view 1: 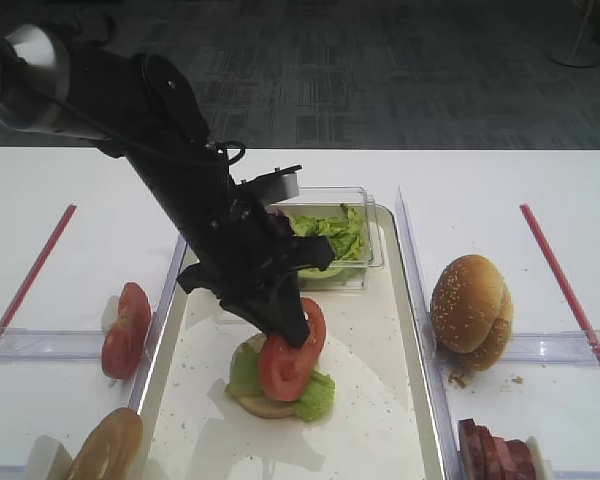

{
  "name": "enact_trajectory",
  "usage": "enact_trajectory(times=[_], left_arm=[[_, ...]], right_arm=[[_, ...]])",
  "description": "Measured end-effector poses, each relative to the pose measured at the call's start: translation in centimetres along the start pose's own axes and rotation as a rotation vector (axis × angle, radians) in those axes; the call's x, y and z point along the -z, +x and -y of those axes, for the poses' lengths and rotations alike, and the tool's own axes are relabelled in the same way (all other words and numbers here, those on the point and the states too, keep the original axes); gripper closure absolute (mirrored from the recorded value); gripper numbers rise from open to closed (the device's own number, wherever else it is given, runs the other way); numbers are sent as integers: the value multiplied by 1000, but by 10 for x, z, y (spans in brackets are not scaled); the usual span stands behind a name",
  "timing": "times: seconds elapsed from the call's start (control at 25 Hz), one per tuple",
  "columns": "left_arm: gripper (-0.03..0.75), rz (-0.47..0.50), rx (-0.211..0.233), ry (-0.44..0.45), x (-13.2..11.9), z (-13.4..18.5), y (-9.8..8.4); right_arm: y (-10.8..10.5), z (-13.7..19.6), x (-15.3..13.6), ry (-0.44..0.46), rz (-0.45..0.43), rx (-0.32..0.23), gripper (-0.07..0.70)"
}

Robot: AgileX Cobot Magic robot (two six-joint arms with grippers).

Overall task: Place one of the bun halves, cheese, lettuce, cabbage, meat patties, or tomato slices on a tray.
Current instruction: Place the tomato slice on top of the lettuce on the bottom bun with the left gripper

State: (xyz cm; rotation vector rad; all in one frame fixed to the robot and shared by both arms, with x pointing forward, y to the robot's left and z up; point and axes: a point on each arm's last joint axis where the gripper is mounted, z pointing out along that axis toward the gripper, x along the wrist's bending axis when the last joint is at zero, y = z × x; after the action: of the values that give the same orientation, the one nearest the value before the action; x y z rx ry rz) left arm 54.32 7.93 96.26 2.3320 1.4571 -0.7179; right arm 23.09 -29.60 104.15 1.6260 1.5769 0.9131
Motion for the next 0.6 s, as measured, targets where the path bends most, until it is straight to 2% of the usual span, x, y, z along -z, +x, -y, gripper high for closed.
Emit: enact_trajectory(times=[0.6], left_arm=[[651,-11,1,-1,0,0,1]], right_arm=[[0,0,0,0,0,0,204]])
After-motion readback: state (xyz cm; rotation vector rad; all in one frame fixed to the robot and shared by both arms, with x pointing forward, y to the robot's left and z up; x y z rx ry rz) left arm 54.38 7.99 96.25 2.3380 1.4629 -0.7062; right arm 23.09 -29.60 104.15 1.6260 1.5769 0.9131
